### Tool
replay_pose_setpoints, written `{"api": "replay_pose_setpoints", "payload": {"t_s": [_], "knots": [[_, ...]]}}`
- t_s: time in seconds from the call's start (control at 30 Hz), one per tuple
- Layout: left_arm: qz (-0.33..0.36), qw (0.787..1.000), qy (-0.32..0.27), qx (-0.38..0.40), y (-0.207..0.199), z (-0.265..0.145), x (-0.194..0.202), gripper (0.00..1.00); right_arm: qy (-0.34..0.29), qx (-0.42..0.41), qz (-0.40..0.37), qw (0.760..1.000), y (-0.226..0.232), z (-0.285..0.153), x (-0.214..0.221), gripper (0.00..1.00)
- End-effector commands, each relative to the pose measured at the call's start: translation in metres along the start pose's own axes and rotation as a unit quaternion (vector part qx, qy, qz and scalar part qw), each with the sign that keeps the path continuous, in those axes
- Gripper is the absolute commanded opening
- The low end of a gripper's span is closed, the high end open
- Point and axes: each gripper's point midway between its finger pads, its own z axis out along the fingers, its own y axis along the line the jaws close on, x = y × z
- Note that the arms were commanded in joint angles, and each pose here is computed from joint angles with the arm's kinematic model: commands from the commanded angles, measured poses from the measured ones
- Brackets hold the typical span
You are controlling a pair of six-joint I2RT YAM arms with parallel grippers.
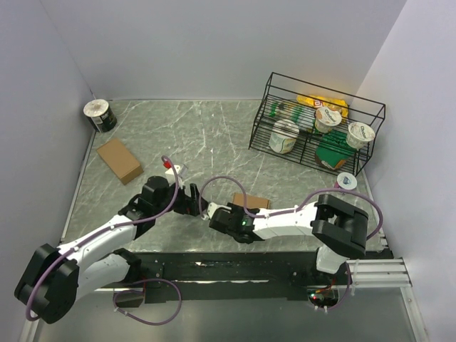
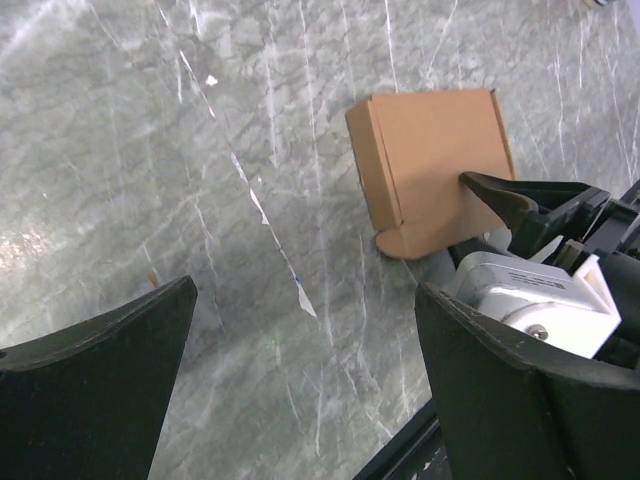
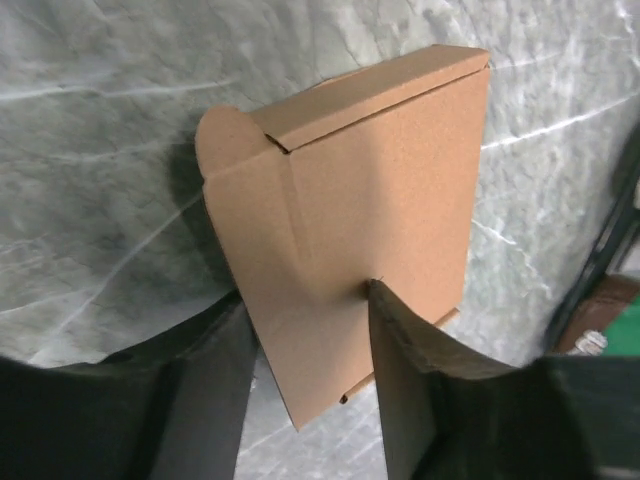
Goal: Fold the paper box
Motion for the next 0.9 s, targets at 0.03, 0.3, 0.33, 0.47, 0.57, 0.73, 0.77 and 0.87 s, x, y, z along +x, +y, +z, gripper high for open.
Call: {"api": "replay_pose_setpoints", "payload": {"t_s": [0.03, 0.3, 0.33, 0.47, 0.57, 0.73, 0.77, 0.87], "knots": [[0.007, 0.999, -0.019, 0.045, -0.019, 0.002, -0.016, 0.96, -0.004, 0.029, -0.020, 0.999, -0.005, -0.009, -0.007, 0.40], [0.007, 0.999, -0.015, 0.051, -0.021, 0.004, -0.016, 0.96, 0.001, -0.001, -0.027, 1.000, -0.011, -0.031, -0.016, 0.30], [0.008, 0.998, -0.015, 0.053, -0.022, 0.004, -0.016, 0.96, -0.002, -0.007, -0.022, 1.000, -0.013, -0.035, -0.020, 0.30], [0.011, 0.998, -0.014, 0.062, -0.025, 0.004, -0.017, 0.96, 0.007, -0.038, -0.017, 0.999, -0.014, -0.044, -0.020, 0.27], [0.011, 0.997, -0.013, 0.069, -0.028, 0.003, -0.017, 0.96, 0.002, -0.064, -0.004, 0.998, -0.017, -0.050, -0.027, 0.25], [0.024, 0.994, -0.022, 0.106, -0.043, -0.005, -0.021, 0.96, -0.024, -0.136, 0.047, 0.989, -0.033, -0.068, -0.041, 0.25], [0.029, 0.993, -0.024, 0.110, -0.044, -0.006, -0.022, 0.96, -0.036, -0.178, 0.055, 0.982, -0.026, -0.073, -0.045, 0.25], [0.044, 0.989, -0.040, 0.134, -0.054, -0.012, -0.028, 0.97, -0.051, -0.243, 0.085, 0.965, -0.032, -0.076, -0.048, 0.25]]}}
